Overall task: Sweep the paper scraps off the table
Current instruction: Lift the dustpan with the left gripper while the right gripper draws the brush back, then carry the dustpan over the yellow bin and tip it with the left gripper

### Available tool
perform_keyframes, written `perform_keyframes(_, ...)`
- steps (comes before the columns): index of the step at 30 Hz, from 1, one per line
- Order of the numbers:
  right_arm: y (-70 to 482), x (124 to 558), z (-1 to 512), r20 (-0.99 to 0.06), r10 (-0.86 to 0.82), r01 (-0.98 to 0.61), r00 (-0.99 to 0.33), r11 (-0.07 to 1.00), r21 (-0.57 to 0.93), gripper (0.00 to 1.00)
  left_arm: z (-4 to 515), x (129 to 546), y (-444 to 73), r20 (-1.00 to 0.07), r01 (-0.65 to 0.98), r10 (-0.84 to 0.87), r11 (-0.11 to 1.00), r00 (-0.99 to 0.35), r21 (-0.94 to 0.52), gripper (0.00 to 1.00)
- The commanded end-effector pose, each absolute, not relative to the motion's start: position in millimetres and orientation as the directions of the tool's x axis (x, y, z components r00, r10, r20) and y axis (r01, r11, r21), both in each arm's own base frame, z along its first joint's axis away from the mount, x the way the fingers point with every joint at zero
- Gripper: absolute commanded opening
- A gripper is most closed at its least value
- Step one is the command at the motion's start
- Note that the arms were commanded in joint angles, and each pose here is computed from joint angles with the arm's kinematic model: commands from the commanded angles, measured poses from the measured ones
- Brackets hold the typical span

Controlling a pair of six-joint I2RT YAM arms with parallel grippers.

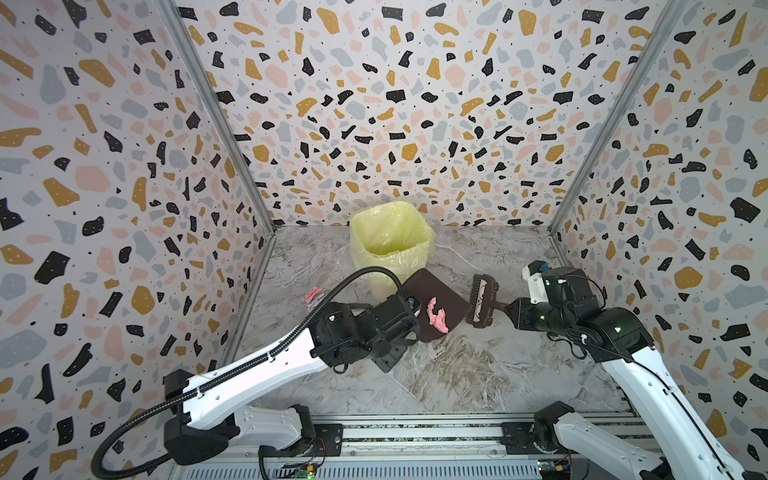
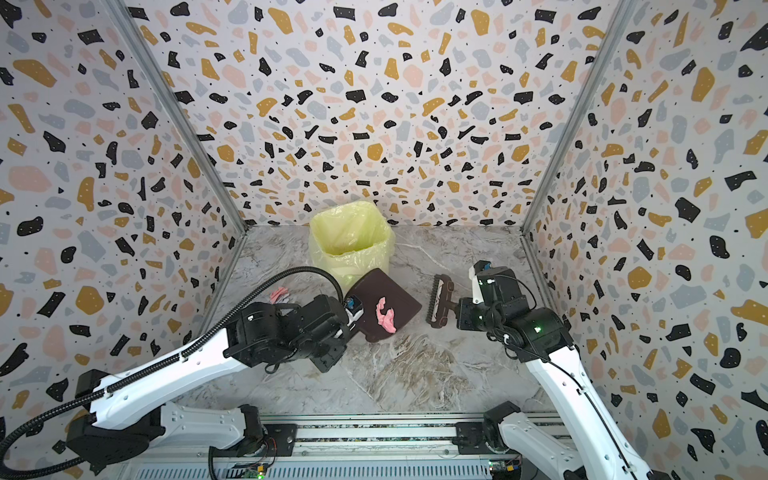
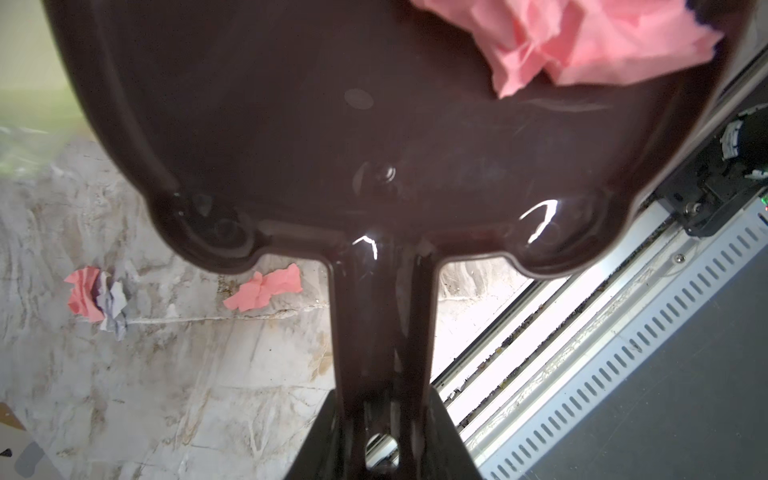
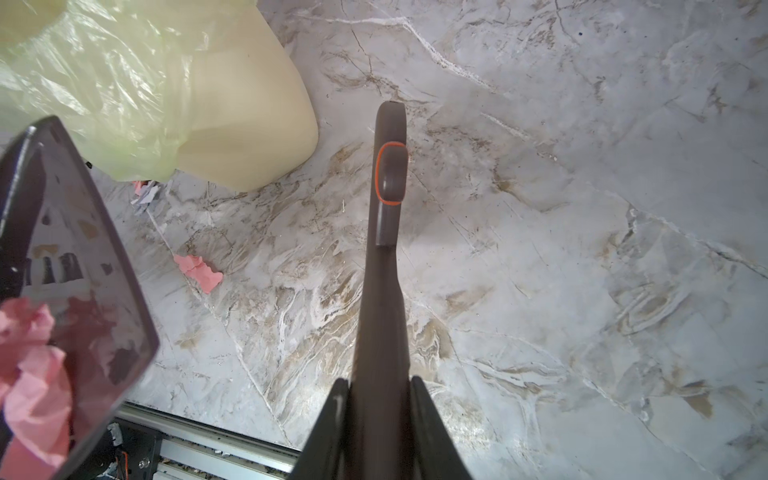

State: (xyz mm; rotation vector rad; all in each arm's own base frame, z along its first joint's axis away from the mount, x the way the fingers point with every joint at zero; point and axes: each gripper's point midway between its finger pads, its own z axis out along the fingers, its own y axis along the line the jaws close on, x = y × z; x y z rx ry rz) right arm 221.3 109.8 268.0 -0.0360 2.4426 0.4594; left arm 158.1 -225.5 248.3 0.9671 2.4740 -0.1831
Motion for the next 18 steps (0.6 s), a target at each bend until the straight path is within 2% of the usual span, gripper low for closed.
perform_keyframes(1,114.9,227.2,286.2,-0.657,0.087,-0.196,-0.749,0.918,0.345,0.00,263.4,172.0,-205.0,-0.470,0.631,0.592,0.770,-0.654,0.092,0.00)
perform_keyframes(9,109.3,230.6,286.3,-0.656,0.096,-0.195,-0.748,0.914,0.355,0.00,297.7,215.2,-173.5,-0.545,0.511,0.484,0.852,-0.685,0.114,0.00)
perform_keyframes(18,107.9,234.9,286.4,-0.640,0.092,-0.205,-0.763,0.904,0.375,0.00,308.5,250.7,-132.3,-0.597,0.363,0.376,0.920,-0.709,0.149,0.00)
